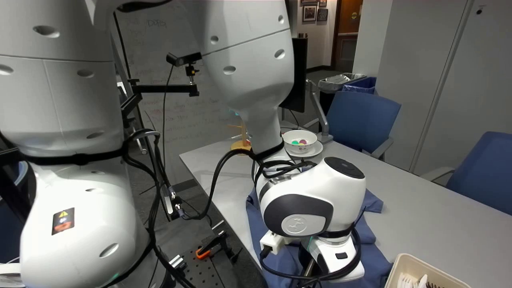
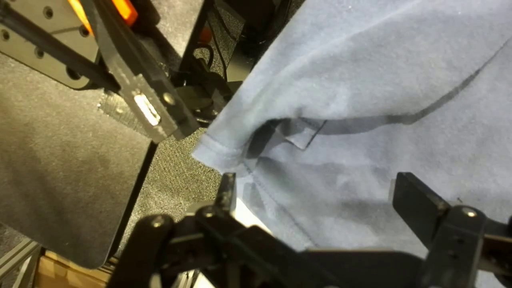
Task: Fold the shirt
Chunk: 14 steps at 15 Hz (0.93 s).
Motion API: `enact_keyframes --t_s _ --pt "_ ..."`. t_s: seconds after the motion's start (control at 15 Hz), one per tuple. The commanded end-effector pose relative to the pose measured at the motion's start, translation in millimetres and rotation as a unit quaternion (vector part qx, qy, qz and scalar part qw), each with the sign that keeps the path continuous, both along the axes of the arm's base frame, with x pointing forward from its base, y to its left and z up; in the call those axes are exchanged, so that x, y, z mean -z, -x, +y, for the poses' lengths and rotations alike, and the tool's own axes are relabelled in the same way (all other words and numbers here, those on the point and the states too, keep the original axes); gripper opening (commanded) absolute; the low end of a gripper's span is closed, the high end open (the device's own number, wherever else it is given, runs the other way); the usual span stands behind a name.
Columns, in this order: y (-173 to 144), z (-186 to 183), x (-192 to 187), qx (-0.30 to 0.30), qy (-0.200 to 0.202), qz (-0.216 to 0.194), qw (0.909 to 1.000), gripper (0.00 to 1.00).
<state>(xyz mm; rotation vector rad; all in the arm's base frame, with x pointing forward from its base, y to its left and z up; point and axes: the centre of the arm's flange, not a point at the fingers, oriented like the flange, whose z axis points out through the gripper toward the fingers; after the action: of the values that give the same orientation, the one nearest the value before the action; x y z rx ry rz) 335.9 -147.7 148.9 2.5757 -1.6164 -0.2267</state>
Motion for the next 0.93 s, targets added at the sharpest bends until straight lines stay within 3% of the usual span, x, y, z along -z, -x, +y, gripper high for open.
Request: enact_keyframes --t_s 0.0,0.33,0.53,0.87 --pt "8.2 2.2 -12.9 -0.002 0.013 -0.002 0.9999 1.00" --pt "16.9 3.4 -19.0 -0.006 0.031 0.007 0.9995 1.00" --pt "22.1 9.4 -24.6 -0.028 0.021 -0.003 0.9994 1.00" --pt "25.1 10.3 -39.7 -0.139 0.012 -0.012 0.9901 1.00"
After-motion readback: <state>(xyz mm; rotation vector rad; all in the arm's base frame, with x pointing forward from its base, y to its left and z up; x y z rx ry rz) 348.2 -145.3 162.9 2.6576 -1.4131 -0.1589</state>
